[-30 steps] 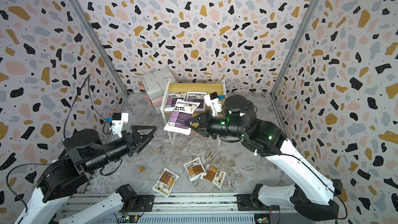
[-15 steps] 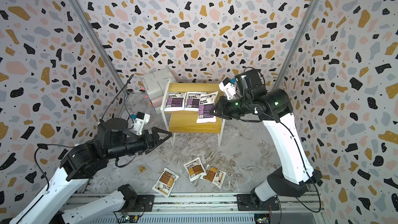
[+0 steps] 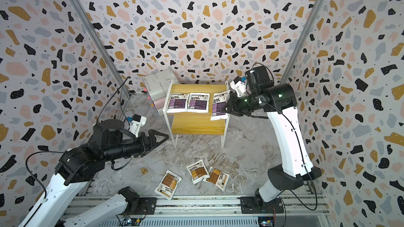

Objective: Place the bagged coffee beans on the shelf by color
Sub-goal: Place the bagged coffee beans on the shelf.

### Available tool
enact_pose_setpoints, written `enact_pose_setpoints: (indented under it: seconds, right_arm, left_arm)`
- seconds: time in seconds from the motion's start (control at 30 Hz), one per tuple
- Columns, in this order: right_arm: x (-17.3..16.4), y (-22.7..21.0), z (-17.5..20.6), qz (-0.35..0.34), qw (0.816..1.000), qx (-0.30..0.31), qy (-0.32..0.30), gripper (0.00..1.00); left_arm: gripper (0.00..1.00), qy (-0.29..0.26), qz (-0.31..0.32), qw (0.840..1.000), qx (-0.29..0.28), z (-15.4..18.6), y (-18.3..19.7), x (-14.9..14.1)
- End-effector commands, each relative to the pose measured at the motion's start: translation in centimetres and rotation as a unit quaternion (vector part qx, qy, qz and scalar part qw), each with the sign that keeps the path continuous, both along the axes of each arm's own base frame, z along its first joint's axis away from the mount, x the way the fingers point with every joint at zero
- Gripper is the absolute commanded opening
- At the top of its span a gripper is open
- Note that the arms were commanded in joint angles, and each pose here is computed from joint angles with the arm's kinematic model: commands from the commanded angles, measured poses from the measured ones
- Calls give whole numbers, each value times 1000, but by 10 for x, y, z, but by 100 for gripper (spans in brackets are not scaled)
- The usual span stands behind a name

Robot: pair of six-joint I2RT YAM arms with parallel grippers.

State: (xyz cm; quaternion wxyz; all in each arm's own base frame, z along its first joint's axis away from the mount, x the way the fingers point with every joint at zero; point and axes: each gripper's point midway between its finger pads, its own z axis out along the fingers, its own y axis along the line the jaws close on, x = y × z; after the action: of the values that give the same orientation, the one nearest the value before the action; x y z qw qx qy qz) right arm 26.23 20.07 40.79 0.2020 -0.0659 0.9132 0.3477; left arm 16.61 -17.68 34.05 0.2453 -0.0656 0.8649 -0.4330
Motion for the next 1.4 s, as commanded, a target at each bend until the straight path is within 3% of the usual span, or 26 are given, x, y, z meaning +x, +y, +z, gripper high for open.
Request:
enact_pose_setpoints:
  seconds: [0.0, 0.77, 1.13, 1.37]
  right_arm:
    - [6, -3, 3, 5, 1000, -4, -11, 12]
    - [59, -16, -3, -49, 999, -13, -16, 16]
    - [74, -15, -1, -114, 992, 37, -27, 14]
    - [73, -18, -4, -122, 992, 34, -27, 16]
  left_arm:
    - [87, -1, -21, 1000, -3, -3, -1, -5]
    - [87, 24, -37, 999, -13, -7, -6, -3]
    - [87, 24, -27, 999, -11, -7, -1, -4]
    - [88, 25, -24, 999, -10, -9, 2, -5]
